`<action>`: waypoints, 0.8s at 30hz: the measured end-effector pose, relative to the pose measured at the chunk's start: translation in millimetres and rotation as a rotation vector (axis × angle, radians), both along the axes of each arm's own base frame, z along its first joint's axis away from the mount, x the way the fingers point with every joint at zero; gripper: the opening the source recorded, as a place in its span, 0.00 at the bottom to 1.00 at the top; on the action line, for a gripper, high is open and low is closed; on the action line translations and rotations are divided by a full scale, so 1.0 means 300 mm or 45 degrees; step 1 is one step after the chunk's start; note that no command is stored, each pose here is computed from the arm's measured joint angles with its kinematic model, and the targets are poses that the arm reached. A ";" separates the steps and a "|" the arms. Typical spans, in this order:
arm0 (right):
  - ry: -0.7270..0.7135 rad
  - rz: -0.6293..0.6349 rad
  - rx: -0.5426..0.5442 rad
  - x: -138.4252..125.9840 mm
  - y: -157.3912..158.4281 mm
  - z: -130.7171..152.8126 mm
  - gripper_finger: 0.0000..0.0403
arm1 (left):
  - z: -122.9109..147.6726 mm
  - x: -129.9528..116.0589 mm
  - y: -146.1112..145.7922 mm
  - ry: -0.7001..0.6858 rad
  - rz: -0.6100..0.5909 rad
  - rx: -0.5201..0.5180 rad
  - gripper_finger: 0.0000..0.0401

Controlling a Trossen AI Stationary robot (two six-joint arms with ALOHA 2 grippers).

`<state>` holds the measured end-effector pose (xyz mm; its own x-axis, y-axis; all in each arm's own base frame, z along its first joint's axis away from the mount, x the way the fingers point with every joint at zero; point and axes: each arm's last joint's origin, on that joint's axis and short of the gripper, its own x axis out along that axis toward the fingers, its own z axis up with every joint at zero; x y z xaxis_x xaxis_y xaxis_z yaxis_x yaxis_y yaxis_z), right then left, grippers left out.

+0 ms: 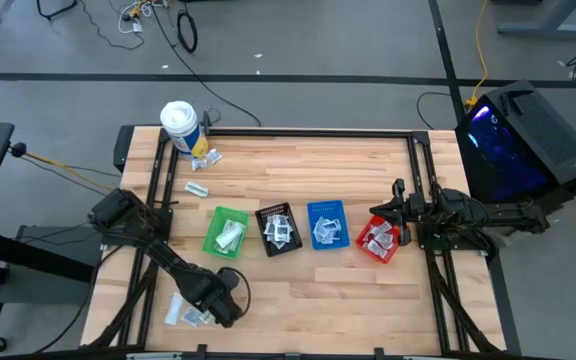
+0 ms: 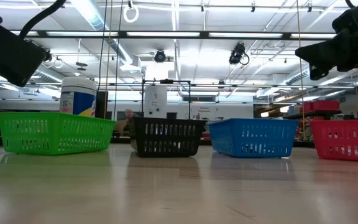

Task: Pick & Place First Aid Supplies
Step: Put the bandage into the green basket

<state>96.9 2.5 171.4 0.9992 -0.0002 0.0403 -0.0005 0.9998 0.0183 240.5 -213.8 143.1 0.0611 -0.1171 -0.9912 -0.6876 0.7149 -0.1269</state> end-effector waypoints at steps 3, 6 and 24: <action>0.000 0.000 0.000 0.000 0.000 0.000 0.06 | -0.006 0.005 -0.004 0.006 0.000 0.009 0.66; 0.000 0.000 0.000 0.000 0.000 0.000 0.06 | -0.006 0.007 -0.002 0.006 0.002 0.012 0.66; 0.000 0.000 0.000 0.000 0.000 0.000 0.06 | -0.010 0.008 0.004 0.017 -0.014 0.017 0.33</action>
<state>96.9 2.4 171.4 0.9992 -0.0004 0.0406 -0.0003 0.9998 0.0181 242.9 -212.5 140.1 0.0467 -0.1048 -0.9934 -0.6815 0.7237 -0.1084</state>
